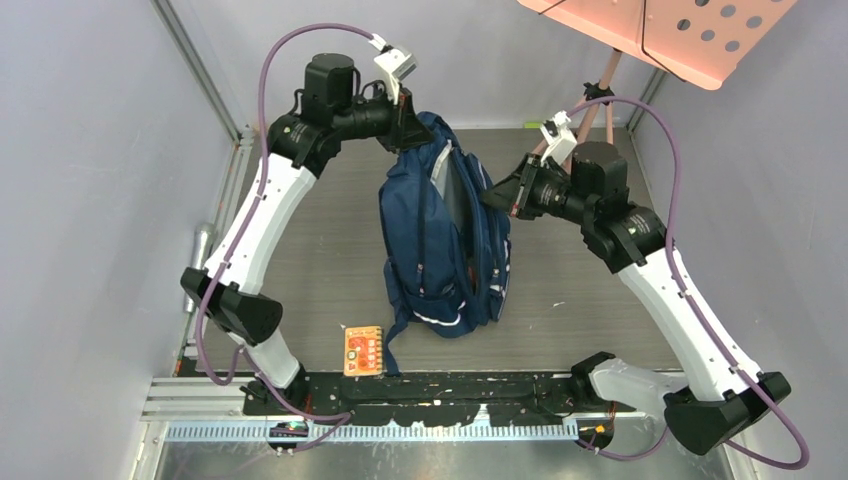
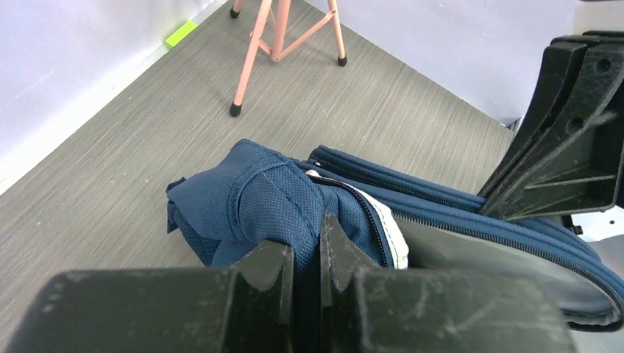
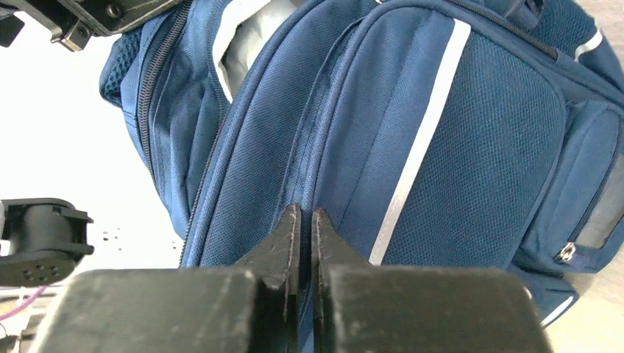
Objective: Pack the student bag
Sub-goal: Adjust the student bag at the center of the board.
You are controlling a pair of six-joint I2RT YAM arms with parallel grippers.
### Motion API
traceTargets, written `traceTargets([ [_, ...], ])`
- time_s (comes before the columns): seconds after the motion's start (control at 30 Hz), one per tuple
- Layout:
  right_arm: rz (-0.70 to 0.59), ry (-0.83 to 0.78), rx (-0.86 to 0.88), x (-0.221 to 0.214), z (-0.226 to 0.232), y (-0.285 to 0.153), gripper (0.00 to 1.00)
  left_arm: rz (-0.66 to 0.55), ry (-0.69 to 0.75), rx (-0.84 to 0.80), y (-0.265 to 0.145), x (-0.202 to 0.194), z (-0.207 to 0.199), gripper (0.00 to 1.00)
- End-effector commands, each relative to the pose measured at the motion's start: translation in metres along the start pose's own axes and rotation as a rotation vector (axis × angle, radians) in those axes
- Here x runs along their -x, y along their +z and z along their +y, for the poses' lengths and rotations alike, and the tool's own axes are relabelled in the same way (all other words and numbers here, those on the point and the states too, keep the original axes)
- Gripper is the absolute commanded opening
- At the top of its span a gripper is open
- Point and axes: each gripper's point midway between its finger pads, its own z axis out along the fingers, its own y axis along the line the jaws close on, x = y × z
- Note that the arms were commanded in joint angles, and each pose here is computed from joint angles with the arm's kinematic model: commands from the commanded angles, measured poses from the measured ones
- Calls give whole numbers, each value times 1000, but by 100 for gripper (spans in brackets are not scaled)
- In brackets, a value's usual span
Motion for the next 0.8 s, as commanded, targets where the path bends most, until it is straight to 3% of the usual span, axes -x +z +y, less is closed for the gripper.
traceTargets([
  [0.0,-21,29,-29,-8,13,-6,1,-269,251,6,3,84,-1,2],
  [0.2,-418,175,34,22,54,-12,1,-337,295,-44,22,109,-15,3],
  [0.27,-480,218,54,27,63,-9,0,-352,309,-74,29,116,-28,4],
  [0.5,-567,209,106,39,109,1,1,-421,386,-147,34,139,-72,5],
  [0.67,-562,169,76,35,109,15,0,-438,390,-188,23,144,-86,5],
  [0.73,-563,117,53,36,106,12,10,-430,399,-217,16,141,-94,3],
  [0.77,-555,52,24,38,104,7,21,-424,409,-229,12,138,-98,2],
])
